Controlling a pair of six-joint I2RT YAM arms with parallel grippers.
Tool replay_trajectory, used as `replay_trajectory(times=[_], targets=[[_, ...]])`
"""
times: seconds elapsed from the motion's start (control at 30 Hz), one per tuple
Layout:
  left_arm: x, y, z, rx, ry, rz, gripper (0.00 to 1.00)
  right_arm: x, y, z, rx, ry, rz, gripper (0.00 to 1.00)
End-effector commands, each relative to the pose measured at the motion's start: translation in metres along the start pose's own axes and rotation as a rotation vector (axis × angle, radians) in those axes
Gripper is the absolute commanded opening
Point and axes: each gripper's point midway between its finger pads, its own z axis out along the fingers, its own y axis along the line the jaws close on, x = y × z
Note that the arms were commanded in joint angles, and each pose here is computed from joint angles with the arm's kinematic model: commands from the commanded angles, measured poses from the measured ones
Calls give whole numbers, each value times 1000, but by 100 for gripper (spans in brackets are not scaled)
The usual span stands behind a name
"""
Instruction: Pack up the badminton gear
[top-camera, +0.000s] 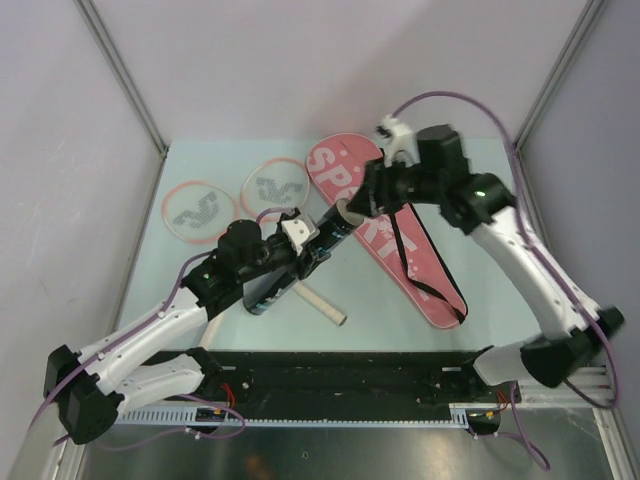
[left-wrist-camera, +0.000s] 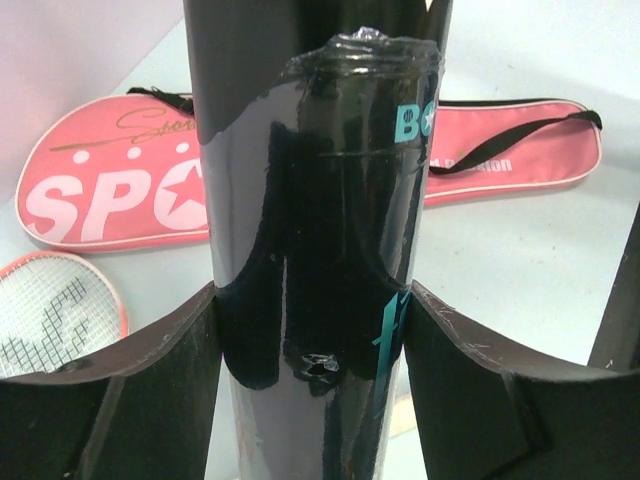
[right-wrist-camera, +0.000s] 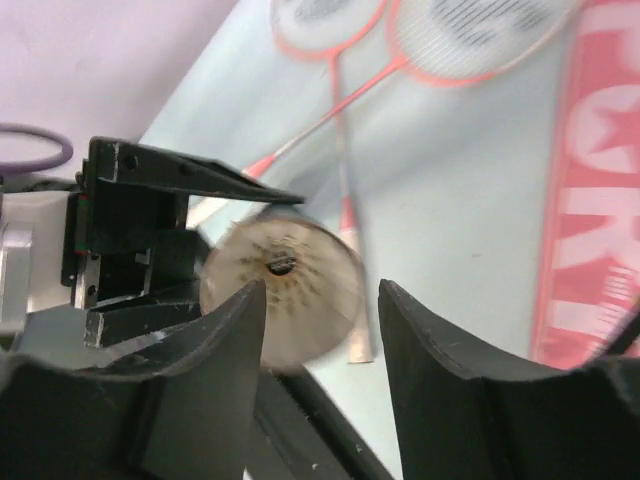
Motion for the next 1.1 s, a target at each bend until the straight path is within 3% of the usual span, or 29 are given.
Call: replay_trajectory(times=[0.0,0.1,0.23,0.43,0.53,0.63,0.77,1.07], targets=[[-49,7,2,-25,-160,42,0,-48,-14,-88,157,-309,-19,57],[-49,5,4,-10,-159,32,0,-42,-64,-112,345,-402,108,60],[-51,2,4,5,-166,20,0,-23,-164,-137,678,-491,325,63],[-60,-3,-2,28,-196,16,0,23,-291,-110,905,-407,601,67],[-61,-6,-3,39,-199,11,1,48,-344,-88,974,-327,616,68],[-63,-6,-5,36,-206,13,1,73,-390,-74,1014,-255,619,61],[-62,-7,-5,38,-204,16,0,113,-424,-54,1008,-113,600,44],[-61,-9,-3,50,-200,12,0,145,-438,-31,1023,37,498,31]])
